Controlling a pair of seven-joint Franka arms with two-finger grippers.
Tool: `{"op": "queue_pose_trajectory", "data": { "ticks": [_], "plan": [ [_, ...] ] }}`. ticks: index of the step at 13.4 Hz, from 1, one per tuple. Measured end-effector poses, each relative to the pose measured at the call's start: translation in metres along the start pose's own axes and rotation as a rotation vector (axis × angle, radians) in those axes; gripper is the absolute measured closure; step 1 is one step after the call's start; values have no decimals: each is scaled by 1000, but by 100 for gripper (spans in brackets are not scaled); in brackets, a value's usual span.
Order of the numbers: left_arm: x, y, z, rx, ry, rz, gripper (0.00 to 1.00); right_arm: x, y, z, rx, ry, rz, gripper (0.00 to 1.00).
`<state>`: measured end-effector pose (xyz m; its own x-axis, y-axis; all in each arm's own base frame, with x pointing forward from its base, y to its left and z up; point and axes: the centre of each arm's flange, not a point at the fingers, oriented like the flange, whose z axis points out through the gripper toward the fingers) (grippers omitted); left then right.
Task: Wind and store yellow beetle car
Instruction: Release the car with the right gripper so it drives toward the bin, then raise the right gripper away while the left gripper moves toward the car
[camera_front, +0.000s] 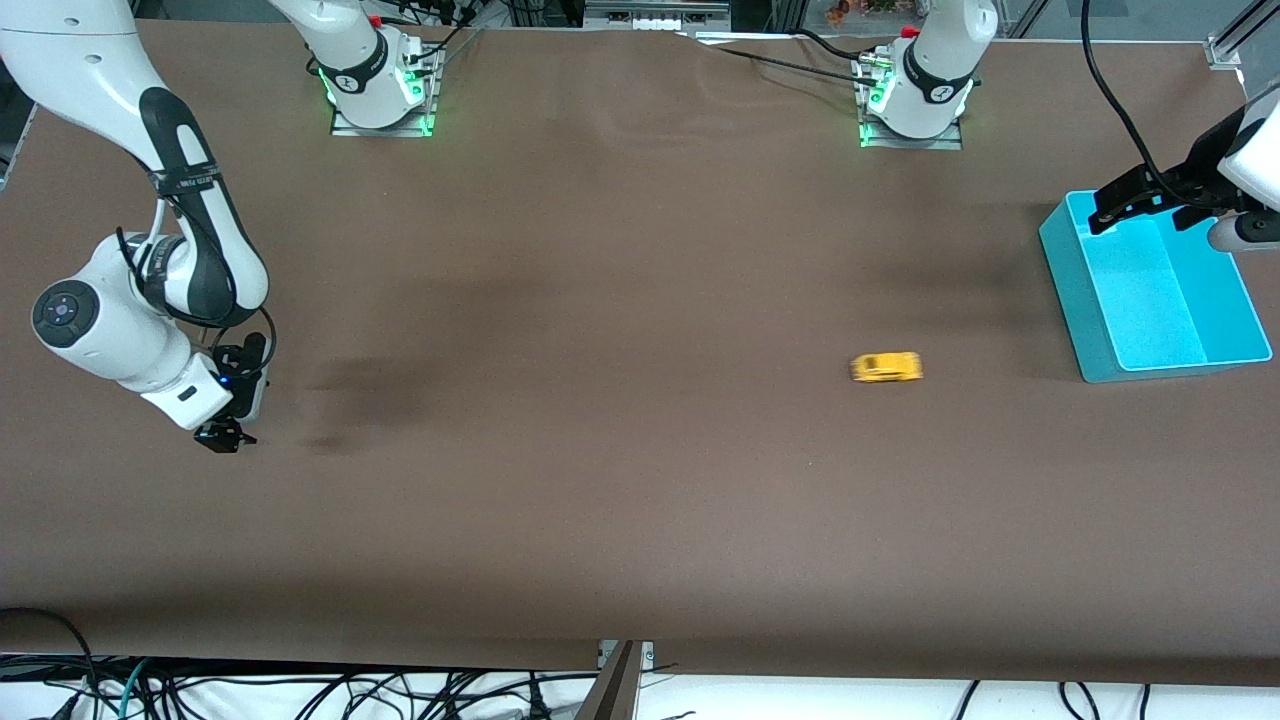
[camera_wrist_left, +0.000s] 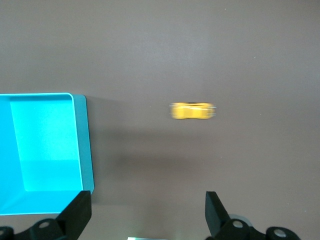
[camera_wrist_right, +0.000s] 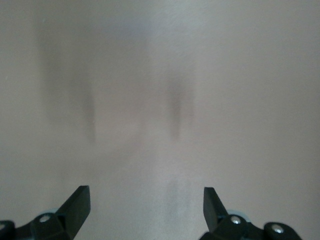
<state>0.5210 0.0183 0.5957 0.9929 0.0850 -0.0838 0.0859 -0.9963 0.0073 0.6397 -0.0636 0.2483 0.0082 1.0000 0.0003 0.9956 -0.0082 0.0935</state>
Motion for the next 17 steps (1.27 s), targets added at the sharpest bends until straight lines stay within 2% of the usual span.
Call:
{"op": "queue_pose_trajectory", "data": {
  "ticks": [4, 6, 11, 13, 17],
  "plan": [
    [0, 0, 0, 0, 0, 0, 0, 2, 6, -27, -36, 8, 198, 0],
    [0, 0, 0, 0, -1, 0, 0, 6, 8, -49, -37, 15, 339, 0],
    [1, 0, 3, 0, -6, -1, 0, 11, 21, -114, 97, -5, 789, 0],
    [3, 0, 6, 0, -13, -1, 0, 29, 27, -140, 146, -20, 951, 0],
    [6, 0, 17, 1, -34, -1, 0, 68, 23, -196, 175, -43, 1246, 0]
  ]
}}
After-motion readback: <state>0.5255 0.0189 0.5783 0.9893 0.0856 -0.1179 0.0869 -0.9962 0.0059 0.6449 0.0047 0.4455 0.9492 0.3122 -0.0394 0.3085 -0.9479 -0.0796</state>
